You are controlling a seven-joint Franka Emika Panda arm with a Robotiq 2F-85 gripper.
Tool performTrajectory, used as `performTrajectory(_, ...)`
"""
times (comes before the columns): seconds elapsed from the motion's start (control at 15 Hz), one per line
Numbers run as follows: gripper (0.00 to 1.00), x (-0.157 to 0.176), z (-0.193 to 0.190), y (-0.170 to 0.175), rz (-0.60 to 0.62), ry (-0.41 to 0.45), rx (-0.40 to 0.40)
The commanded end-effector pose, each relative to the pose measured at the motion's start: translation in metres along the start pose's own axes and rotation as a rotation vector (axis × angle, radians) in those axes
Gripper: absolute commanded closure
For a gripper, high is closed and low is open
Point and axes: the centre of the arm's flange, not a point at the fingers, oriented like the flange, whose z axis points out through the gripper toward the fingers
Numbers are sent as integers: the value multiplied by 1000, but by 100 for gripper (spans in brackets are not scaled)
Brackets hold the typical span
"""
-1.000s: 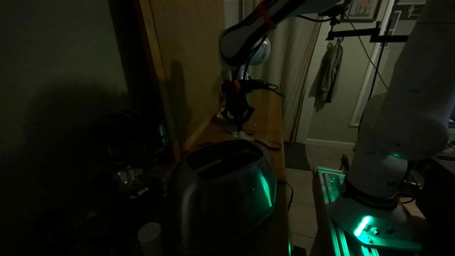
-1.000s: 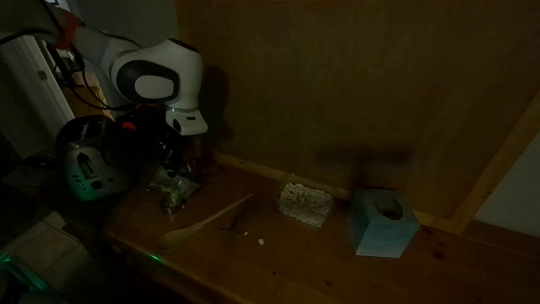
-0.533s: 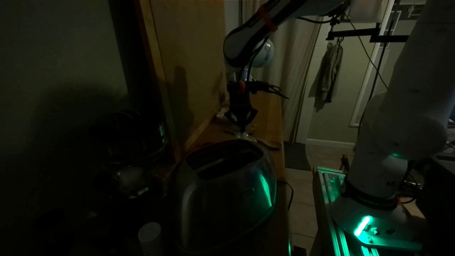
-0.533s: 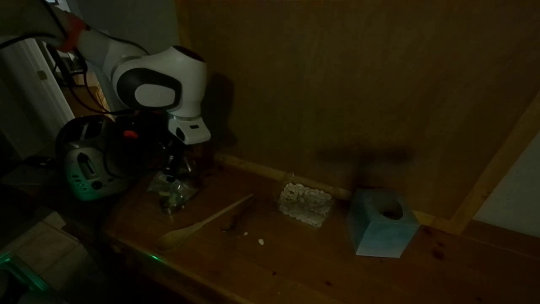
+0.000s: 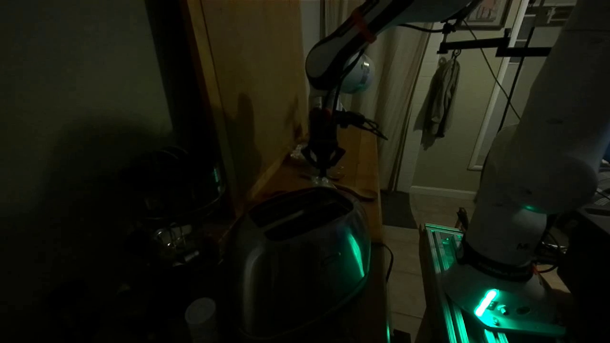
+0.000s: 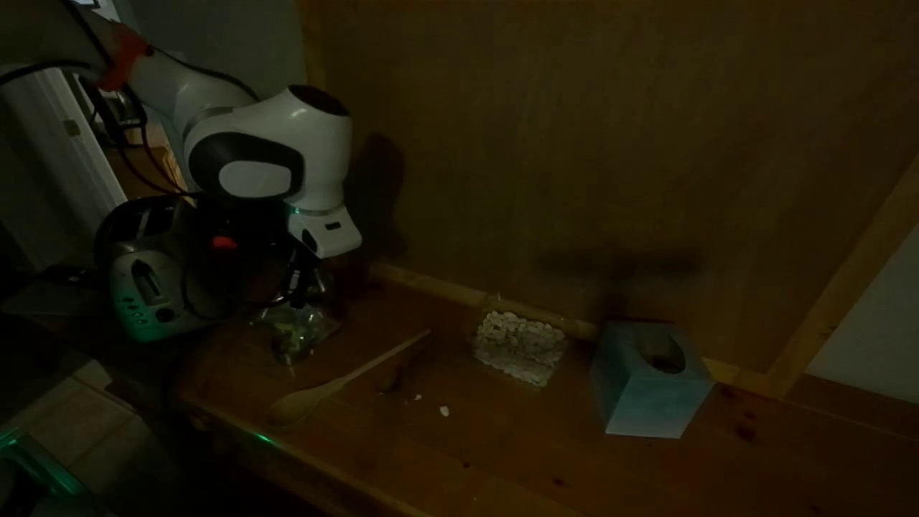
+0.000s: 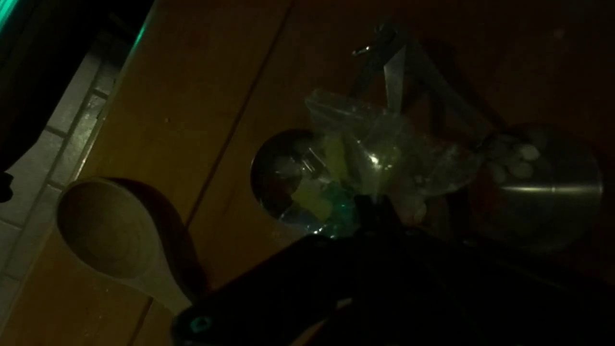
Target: Pour the contents in the packet into the silver bowl
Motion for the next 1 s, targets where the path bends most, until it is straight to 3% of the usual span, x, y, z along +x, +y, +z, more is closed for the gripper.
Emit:
performTrajectory(0.0,99,-7,-4,17,-15,53,62)
performTrajectory(0.53,99,-9,-9,31,-96,-94,25)
performTrajectory(0.93,99,-9,-18,34,-93,-96,99)
